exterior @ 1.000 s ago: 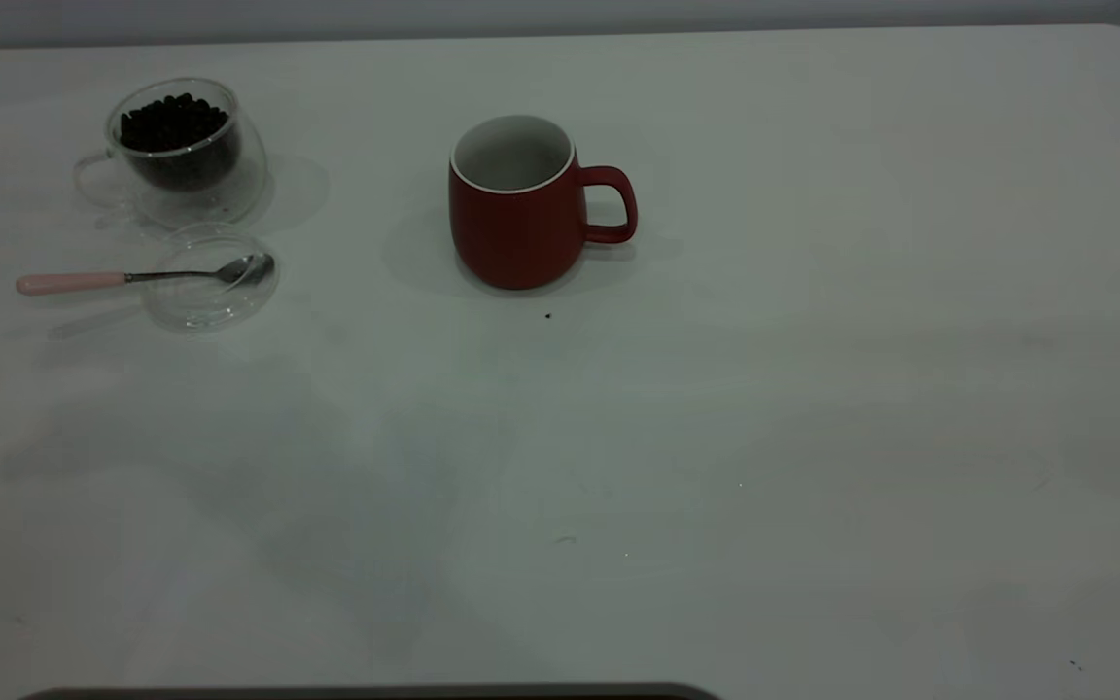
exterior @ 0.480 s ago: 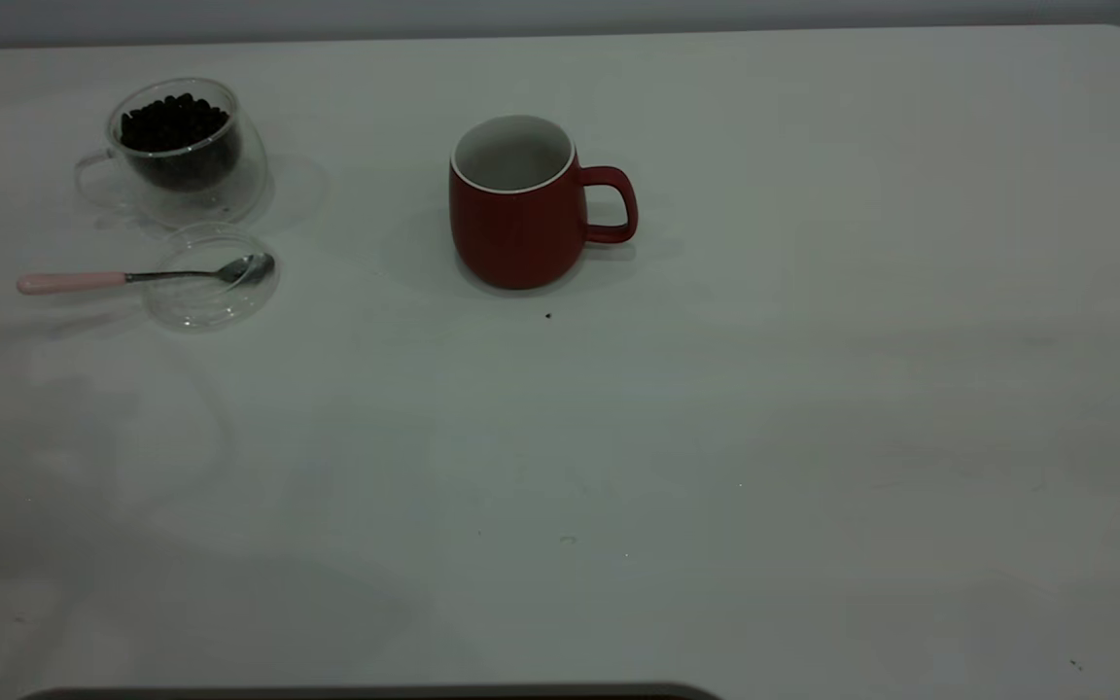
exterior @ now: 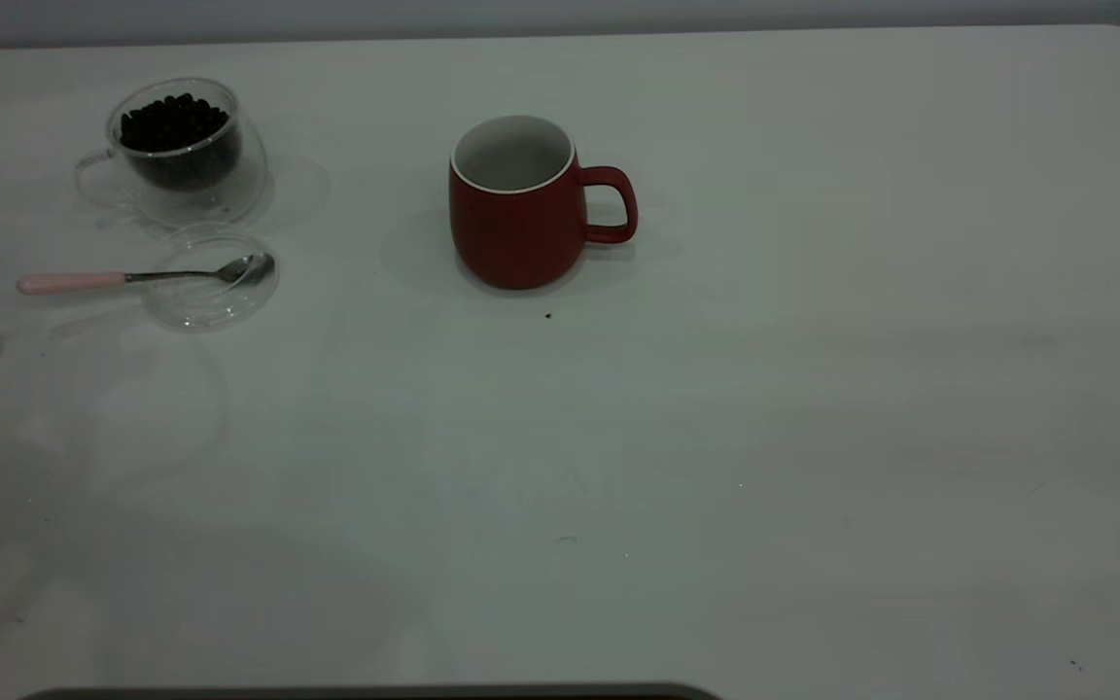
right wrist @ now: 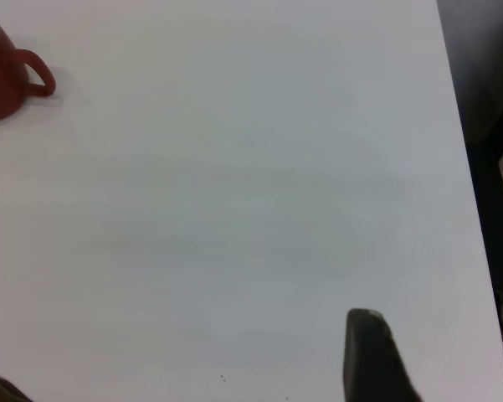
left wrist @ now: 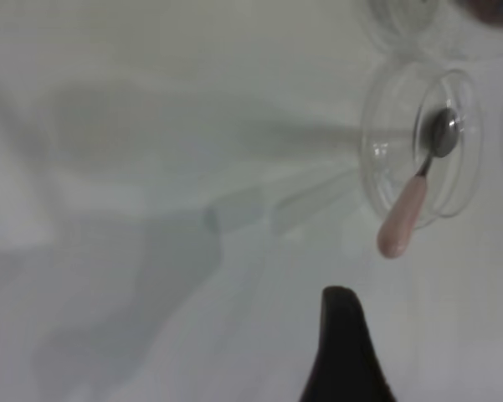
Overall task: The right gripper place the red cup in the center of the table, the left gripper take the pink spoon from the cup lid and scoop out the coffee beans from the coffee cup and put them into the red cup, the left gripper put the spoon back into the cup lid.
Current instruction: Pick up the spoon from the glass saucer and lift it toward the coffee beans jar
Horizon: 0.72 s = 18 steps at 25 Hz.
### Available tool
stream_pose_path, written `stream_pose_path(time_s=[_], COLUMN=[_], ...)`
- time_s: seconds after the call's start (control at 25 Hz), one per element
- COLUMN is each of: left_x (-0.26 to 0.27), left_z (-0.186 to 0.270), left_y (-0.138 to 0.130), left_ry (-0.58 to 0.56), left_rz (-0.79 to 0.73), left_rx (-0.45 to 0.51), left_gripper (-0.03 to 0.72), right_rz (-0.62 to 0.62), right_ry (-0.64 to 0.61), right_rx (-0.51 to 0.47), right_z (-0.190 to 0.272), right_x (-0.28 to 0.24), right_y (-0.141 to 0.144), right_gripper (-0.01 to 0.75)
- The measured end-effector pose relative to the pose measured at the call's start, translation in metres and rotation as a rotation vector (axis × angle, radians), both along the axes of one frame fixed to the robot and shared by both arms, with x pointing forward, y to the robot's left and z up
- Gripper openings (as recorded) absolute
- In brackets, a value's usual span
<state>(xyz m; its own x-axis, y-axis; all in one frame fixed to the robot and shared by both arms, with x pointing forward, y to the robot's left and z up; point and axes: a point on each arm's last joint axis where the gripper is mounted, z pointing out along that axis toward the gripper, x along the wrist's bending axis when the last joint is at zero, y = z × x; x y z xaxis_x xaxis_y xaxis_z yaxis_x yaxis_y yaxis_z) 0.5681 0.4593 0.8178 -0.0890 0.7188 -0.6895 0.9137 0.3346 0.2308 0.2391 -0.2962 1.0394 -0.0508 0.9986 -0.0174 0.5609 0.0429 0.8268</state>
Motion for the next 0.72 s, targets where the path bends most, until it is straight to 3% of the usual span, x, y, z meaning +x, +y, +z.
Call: stream_pose_path(time_s=[0.4, 0.72], left_x=[0.011, 0.023], left_z=[-0.029, -0.047], left_y=[-0.023, -0.05], left_ry=[0.013, 0.011], left_rz=[-0.042, -0.071], left_rx=[-0.062, -0.032], left_gripper=[0.586, 0.586], right_rz=[0.0, 0.0], right_ry=[0.0, 0.0], right_rx=[0.0, 0.0], right_z=[0.0, 0.0], right_x=[0.0, 0.0], right_y=[0.0, 0.0], right_gripper=[0.415, 0.415])
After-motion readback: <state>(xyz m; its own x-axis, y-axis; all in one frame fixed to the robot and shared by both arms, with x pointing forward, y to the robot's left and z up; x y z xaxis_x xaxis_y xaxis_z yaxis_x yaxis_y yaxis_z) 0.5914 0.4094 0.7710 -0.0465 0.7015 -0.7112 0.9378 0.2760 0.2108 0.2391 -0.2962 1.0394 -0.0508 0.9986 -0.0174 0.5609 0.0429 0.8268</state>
